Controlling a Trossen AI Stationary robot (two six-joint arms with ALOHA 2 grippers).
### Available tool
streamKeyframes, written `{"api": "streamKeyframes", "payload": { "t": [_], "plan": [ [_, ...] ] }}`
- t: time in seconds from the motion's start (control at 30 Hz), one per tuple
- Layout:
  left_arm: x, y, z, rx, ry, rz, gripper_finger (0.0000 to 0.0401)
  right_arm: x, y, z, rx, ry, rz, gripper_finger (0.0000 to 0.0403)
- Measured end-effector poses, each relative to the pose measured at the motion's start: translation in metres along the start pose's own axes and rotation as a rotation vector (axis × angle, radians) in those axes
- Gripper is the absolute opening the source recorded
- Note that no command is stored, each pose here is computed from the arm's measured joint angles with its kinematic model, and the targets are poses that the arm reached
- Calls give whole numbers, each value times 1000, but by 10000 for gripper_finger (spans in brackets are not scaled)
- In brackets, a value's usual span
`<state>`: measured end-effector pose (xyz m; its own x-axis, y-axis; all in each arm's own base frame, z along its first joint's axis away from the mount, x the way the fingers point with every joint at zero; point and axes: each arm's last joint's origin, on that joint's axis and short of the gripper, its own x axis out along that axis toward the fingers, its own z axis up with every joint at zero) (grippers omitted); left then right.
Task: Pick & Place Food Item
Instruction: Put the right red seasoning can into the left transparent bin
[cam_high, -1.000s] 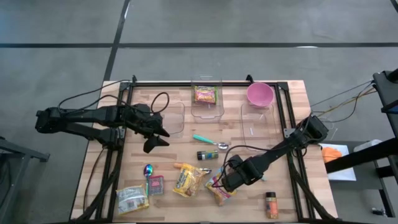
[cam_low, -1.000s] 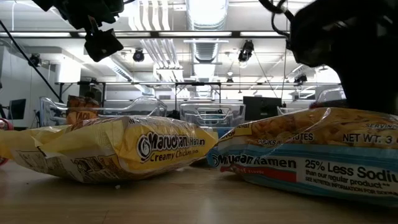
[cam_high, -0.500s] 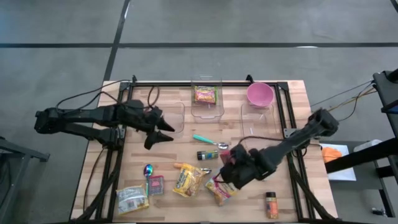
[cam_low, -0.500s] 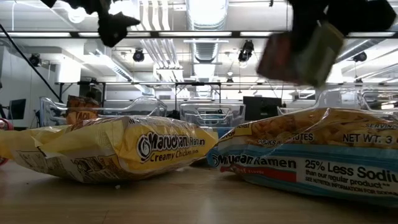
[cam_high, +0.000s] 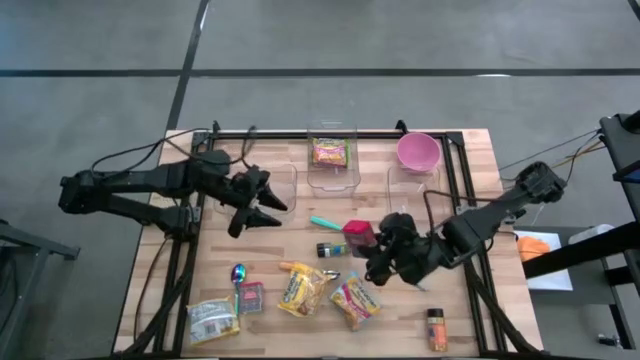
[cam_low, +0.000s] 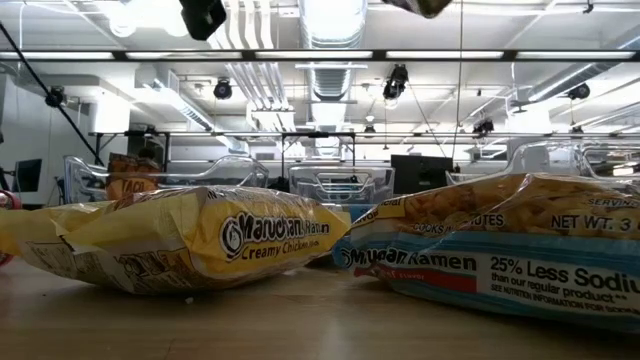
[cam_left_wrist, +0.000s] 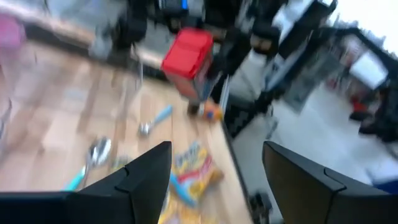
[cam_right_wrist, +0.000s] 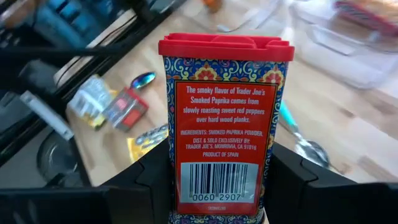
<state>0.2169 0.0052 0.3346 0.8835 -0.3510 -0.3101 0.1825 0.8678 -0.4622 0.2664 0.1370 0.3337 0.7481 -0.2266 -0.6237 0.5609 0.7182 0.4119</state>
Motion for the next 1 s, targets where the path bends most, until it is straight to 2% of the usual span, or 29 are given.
{"api": "streamKeyframes", "payload": {
  "t": [0.13,0.23,0.33,0.43,0.6,0.8,1.0],
  "plan": [
    [6,-3,14,41,122,34,258,14,5,10,-45,36,73,169],
    [12,-4,25,76,143,31,258,24,5,17,-54,66,112,169],
    [19,-4,32,98,161,-16,258,29,3,24,-57,76,138,169],
    [28,-3,35,103,184,-69,258,29,4,29,-68,53,163,169],
    [46,6,32,72,240,-81,258,31,7,35,-80,54,228,169],
    [57,11,36,81,245,-84,258,34,6,39,-72,40,234,169],
    [63,12,39,77,212,-86,259,57,14,34,-71,94,290,169]
  ]
}}
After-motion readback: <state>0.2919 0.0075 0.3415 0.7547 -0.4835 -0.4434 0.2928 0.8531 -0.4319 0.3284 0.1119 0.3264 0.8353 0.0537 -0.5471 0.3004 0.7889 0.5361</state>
